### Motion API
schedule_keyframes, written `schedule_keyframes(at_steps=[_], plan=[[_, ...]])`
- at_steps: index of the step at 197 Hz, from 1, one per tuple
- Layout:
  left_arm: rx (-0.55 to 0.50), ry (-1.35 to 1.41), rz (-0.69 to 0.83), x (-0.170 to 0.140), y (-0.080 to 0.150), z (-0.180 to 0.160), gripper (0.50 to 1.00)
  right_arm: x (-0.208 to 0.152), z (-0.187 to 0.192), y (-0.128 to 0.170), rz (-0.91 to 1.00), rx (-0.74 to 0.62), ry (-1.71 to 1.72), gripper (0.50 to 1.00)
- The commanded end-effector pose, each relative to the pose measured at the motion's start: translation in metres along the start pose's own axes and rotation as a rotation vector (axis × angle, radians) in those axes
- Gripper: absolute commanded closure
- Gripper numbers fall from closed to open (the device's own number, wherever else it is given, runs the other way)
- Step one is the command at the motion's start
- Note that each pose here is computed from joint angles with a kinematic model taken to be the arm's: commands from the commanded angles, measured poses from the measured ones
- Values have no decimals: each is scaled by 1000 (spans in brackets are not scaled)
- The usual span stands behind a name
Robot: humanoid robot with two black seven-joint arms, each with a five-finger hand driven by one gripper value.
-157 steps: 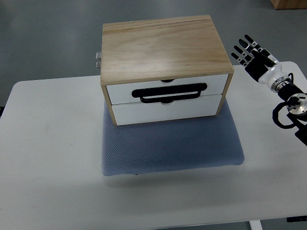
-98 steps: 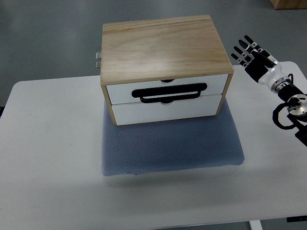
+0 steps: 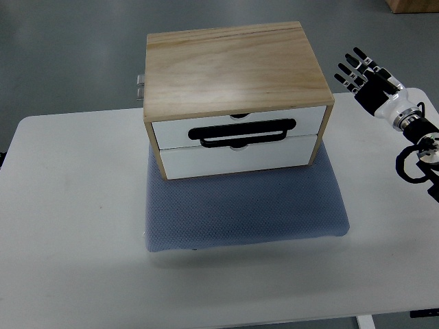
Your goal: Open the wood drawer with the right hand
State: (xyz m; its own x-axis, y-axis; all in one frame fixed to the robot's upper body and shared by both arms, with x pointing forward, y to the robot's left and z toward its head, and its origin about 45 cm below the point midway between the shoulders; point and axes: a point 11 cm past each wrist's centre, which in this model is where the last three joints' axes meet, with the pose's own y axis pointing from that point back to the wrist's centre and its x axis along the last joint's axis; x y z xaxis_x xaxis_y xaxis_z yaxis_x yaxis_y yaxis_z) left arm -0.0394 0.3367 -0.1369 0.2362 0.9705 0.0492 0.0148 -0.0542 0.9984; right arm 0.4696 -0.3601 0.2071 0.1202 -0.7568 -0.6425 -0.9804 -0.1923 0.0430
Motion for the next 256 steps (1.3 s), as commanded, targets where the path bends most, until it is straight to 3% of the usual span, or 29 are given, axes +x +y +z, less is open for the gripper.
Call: schedule_keyframes(at_steps=[1, 146, 227, 228, 256], plan=[[-1, 0, 6, 2, 0, 0, 500, 5, -6, 3, 5, 6, 9, 556], [0, -2, 6, 2, 0, 0, 500, 14, -22, 9, 16, -58, 250, 556], [0, -2, 6, 2, 0, 0, 500, 5, -101, 24, -20, -12, 617, 556], [0, -2, 6, 2, 0, 0, 500, -6, -114, 24, -49, 6, 673, 556], [1, -1, 5, 2, 0, 0, 500, -28, -132, 25, -124, 24, 749, 556]])
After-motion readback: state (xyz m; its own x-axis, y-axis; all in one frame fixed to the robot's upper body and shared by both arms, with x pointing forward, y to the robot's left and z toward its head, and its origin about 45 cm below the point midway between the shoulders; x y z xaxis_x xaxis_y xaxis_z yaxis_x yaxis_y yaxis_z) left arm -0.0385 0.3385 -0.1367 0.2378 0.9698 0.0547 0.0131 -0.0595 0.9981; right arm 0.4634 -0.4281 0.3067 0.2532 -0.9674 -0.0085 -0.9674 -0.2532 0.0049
